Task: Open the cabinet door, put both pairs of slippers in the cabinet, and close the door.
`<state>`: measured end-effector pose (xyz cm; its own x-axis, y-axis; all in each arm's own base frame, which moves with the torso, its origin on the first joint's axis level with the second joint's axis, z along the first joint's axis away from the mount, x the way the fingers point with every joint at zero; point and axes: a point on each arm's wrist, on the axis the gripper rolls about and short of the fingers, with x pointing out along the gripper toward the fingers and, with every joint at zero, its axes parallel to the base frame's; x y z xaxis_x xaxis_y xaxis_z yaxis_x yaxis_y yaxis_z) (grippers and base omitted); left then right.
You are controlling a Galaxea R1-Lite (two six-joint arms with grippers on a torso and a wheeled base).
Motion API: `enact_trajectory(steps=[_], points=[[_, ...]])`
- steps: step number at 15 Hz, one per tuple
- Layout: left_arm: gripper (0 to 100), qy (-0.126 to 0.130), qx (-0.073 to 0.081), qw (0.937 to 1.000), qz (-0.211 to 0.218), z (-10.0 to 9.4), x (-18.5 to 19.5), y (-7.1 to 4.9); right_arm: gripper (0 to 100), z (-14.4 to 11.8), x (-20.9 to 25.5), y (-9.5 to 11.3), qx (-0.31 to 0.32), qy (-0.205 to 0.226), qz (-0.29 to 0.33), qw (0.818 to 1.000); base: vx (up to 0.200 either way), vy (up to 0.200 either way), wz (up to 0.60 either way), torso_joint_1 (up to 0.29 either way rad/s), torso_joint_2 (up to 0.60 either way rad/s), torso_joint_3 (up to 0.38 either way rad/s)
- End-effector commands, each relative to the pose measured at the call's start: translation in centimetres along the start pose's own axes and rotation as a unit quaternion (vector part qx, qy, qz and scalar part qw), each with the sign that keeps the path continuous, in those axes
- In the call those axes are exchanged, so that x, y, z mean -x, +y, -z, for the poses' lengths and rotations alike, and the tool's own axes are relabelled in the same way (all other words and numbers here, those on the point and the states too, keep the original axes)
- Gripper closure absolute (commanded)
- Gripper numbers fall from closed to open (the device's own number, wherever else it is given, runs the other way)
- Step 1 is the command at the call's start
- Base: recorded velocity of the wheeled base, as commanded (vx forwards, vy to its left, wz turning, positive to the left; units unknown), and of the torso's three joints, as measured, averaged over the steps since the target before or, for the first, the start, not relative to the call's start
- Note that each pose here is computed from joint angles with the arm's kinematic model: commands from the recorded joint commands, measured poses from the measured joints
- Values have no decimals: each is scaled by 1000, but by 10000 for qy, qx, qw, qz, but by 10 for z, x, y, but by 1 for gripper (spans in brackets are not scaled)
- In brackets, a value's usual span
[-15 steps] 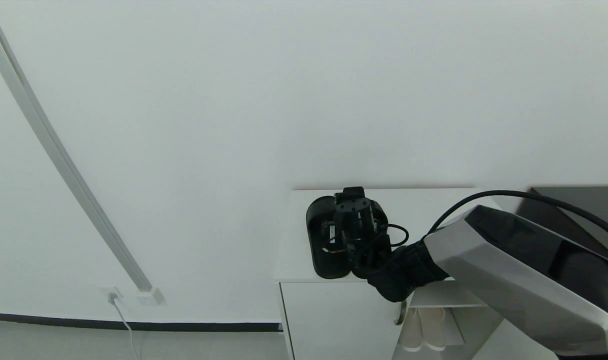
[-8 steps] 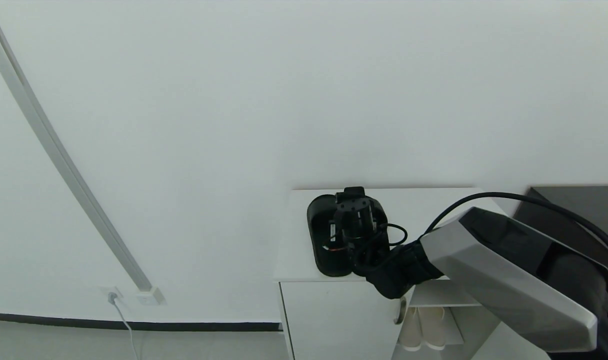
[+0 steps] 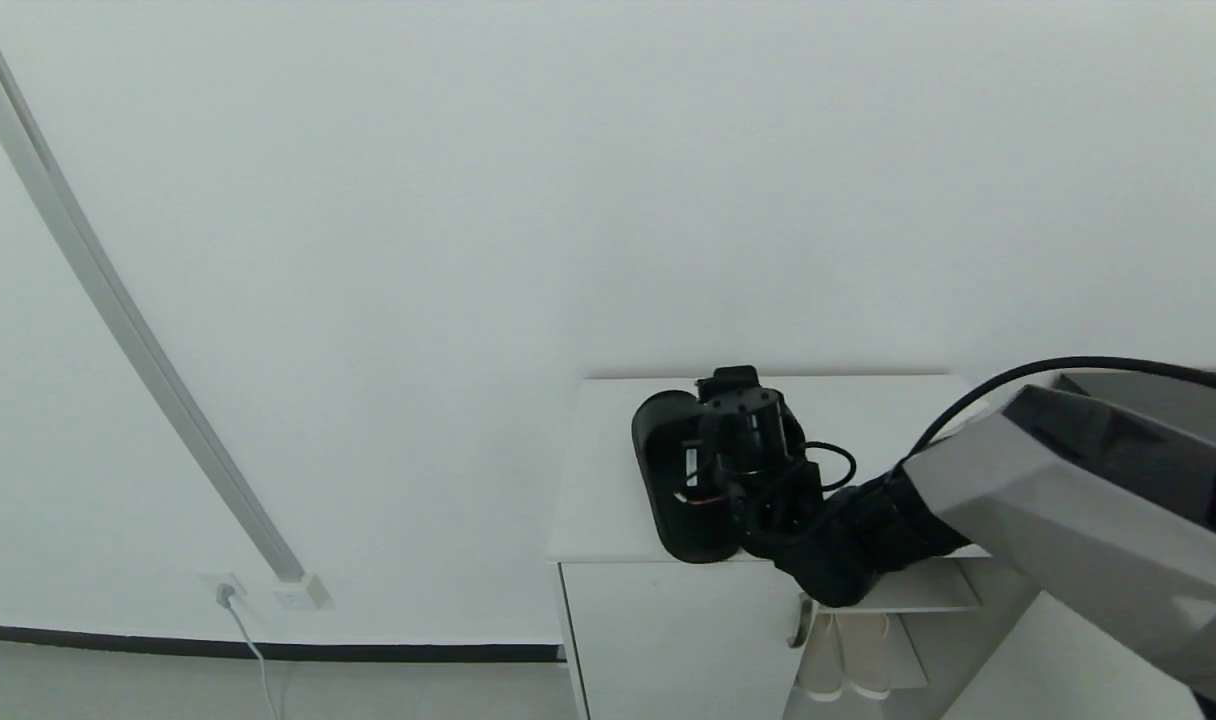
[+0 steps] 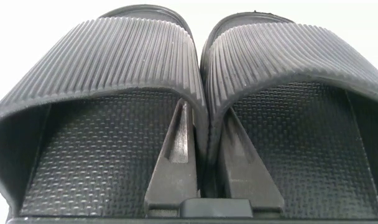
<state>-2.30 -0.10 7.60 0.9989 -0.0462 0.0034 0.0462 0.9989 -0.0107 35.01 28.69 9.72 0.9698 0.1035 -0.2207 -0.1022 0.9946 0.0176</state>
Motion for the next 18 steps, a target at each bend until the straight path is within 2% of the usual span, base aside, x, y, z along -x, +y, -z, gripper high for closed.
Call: enact_trajectory(steps=[1,4,6,14,18], points=[[100,2,0,10000,-1,0,0,0,100,-35,89,-30,33,-51,-782,9969,0,0,0,0,0,0],[100,9,-8,10000,7,0,0,0,100,-40,159,-52,133,-9,-1880,9821,0,0,0,0,0,0],[100,2,7,10000,15,0,0,0,100,-36,181,-65,184,96,-2233,9745,0,0,0,0,0,0],[100,10,23,10000,22,0,0,0,100,-23,177,-58,307,326,-2341,9712,0,0,0,0,0,0],[100,10,31,10000,14,0,0,0,100,-19,182,-55,377,373,-2395,9694,-200,0,0,8,5,1]])
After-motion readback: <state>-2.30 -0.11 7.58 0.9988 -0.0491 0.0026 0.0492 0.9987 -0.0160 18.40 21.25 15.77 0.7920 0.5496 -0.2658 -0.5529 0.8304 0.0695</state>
